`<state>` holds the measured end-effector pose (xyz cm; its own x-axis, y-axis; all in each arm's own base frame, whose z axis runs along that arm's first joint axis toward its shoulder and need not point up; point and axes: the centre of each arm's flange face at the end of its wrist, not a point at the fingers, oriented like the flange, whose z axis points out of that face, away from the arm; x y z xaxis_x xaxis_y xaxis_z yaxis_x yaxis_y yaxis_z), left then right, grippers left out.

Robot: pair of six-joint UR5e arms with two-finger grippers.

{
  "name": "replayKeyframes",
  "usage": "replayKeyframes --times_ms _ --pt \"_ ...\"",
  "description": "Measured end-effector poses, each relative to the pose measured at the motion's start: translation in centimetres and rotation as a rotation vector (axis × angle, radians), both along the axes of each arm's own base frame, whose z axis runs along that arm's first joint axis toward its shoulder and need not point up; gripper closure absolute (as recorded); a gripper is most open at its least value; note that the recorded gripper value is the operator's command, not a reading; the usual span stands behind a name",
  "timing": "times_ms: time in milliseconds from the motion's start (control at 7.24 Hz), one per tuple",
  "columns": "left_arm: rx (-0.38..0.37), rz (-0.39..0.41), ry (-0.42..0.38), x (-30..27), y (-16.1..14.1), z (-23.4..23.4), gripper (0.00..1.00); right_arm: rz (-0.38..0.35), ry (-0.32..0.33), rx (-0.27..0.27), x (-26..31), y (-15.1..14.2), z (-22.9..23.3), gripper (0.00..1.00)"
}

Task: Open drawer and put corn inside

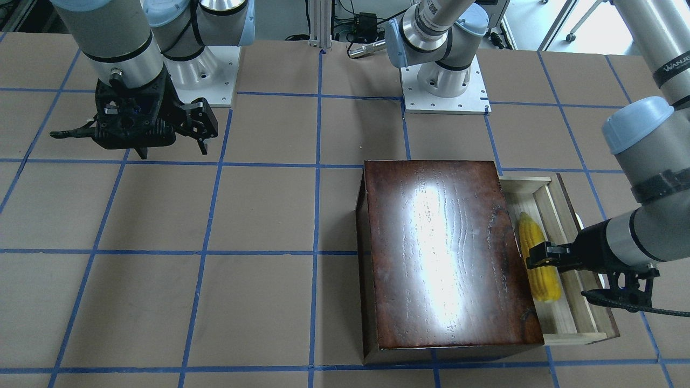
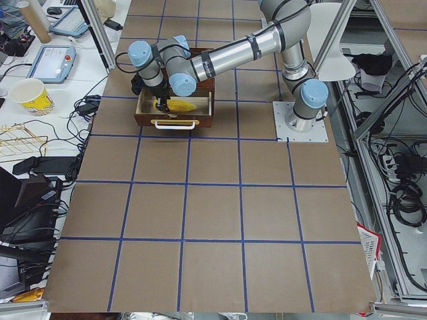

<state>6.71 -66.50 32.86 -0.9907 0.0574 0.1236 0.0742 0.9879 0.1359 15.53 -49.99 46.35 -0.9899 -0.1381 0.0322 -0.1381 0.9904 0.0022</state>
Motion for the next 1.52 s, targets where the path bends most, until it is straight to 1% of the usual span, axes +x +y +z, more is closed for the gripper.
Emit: replayKeyframes --times_ms 414,553,691,829,967,1243,1382,1520 --pt "-0.019 0.0 -0.017 -0.3 0.4 1.9 0.0 0.001 0.0 0.0 0.1 0.0 0.0 0.0" --pt "-0.037 0.019 -0.028 -0.9 0.4 3.2 0.0 0.001 0.0 0.0 0.1 0.0 0.0 0.0" --pt "-0.063 0.046 -0.046 -1.1 0.4 5.1 0.0 0.001 0.0 0.0 0.1 0.0 0.0 0.0" --pt "-0.085 0.057 -0.066 -1.4 0.5 7.4 0.0 0.001 0.0 0.0 0.1 0.0 0.0 0.0" --pt "-0.095 0.049 -0.081 -2.3 0.9 9.4 0.0 0.001 0.0 0.0 0.1 0.0 0.0 0.0" --pt "-0.128 -0.001 -0.088 -6.5 1.9 12.6 0.0 0.001 0.0 0.0 0.1 0.0 0.0 0.0" --pt "-0.138 -0.009 -0.086 -8.4 2.6 13.6 0.0 0.001 0.0 0.001 0.1 0.0 0.0 0.0" --pt "-0.131 0.004 -0.084 -10.0 3.3 14.2 0.0 0.001 0.0 0.001 0.1 0.0 0.0 0.0"
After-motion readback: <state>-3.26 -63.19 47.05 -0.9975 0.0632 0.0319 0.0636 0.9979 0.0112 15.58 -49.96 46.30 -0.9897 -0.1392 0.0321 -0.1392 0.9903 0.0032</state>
